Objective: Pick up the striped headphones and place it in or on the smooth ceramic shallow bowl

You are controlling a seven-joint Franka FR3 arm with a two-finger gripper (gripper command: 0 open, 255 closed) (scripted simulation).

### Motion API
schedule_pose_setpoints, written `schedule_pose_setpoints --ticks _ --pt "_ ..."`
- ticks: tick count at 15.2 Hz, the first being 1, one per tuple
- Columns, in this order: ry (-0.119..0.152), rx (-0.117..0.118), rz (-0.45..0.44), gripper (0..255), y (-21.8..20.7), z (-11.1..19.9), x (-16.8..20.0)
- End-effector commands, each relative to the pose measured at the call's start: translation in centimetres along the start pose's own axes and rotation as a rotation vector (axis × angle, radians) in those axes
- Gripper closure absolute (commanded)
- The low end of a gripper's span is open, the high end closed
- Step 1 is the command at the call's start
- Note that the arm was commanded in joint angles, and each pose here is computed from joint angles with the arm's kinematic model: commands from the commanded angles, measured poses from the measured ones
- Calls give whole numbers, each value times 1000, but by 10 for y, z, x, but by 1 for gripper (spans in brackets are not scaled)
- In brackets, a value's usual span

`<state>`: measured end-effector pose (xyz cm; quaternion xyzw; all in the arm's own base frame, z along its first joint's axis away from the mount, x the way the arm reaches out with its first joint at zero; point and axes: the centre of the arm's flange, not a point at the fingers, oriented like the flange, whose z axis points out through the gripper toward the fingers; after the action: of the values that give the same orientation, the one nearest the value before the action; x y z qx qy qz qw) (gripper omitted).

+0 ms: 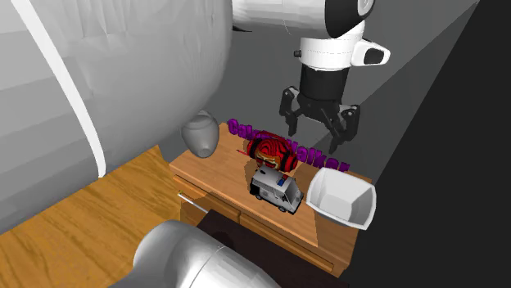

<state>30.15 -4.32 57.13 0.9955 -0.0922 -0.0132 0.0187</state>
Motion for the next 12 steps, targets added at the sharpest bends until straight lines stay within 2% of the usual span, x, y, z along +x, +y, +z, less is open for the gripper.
schedule_pose_setpoints --ticks 1,12 --pt "0 0 0 0 0 0 0" --pt "-17 30 384 0 -112 77 39"
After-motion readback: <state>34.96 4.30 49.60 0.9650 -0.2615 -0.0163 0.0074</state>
